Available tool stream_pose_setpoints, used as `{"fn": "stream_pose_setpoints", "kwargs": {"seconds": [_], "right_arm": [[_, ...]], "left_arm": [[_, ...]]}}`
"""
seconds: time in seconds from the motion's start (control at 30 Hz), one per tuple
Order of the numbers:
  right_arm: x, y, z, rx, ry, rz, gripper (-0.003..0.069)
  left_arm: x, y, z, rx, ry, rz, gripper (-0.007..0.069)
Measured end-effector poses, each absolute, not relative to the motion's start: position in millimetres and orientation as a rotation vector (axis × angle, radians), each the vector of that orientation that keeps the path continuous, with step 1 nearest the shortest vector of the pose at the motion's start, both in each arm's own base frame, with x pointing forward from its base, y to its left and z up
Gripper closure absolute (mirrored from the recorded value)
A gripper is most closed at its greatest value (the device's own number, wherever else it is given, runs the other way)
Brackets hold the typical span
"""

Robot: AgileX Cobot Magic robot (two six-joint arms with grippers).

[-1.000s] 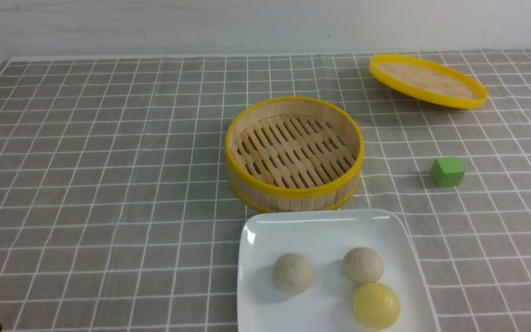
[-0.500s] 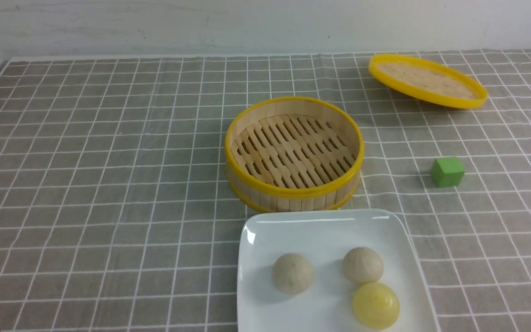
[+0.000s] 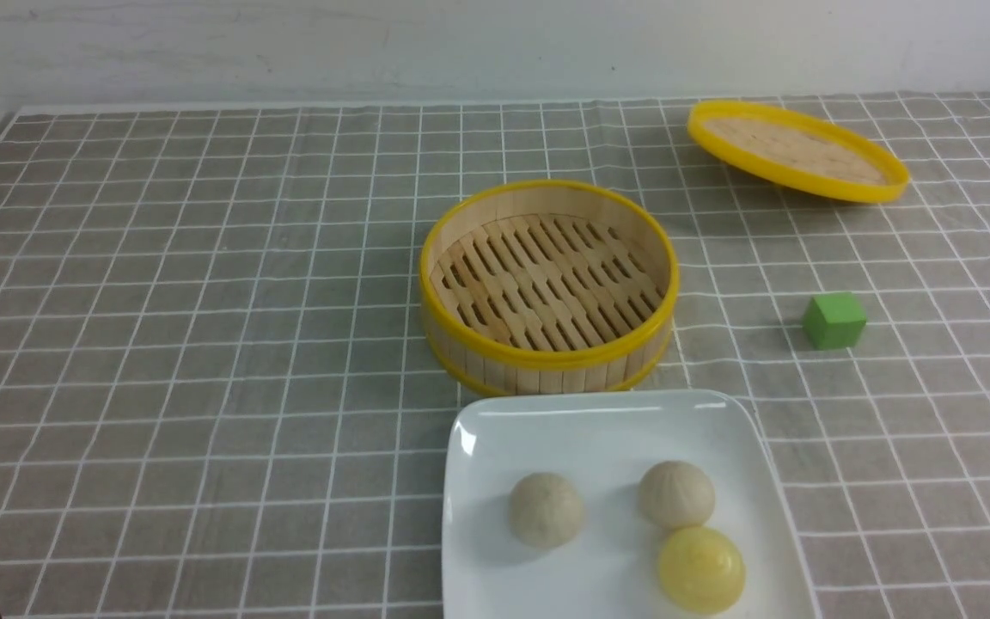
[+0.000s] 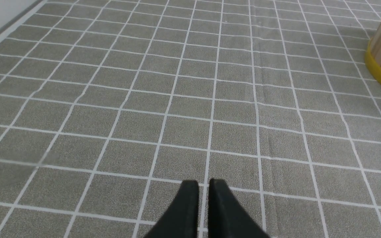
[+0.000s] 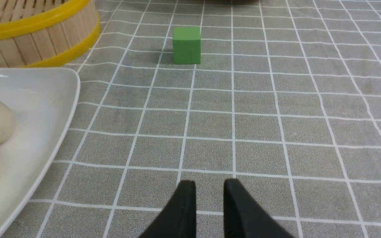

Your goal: Put the steamed buns into the plate on the grey tablecloth.

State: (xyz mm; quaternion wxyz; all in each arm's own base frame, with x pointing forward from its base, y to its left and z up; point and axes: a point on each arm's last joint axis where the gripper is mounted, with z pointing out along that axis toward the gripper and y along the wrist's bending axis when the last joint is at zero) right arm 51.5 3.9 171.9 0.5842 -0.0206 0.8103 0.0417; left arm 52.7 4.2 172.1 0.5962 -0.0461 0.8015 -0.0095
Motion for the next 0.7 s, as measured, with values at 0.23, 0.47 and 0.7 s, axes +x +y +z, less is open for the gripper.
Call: {"fn": "stream_pose_setpoints", "kwargs": {"seconds": [0.23, 0.47, 0.7], "right_arm": [[51.5, 3.9, 171.9, -0.048, 1.891, 0.097, 0.0500], [51.5, 3.9, 171.9, -0.048, 1.891, 0.097, 0.0500], [51.5, 3.9, 171.9, -0.048, 1.891, 0.097, 0.0489]], "left_arm": [[52.7, 4.2, 172.1, -0.107, 1.861, -0.022, 0.0538], [52.7, 4.2, 172.1, -0.107, 1.861, -0.022, 0.0536], [52.7, 4.2, 172.1, -0.107, 1.862, -0.022, 0.0532]]}}
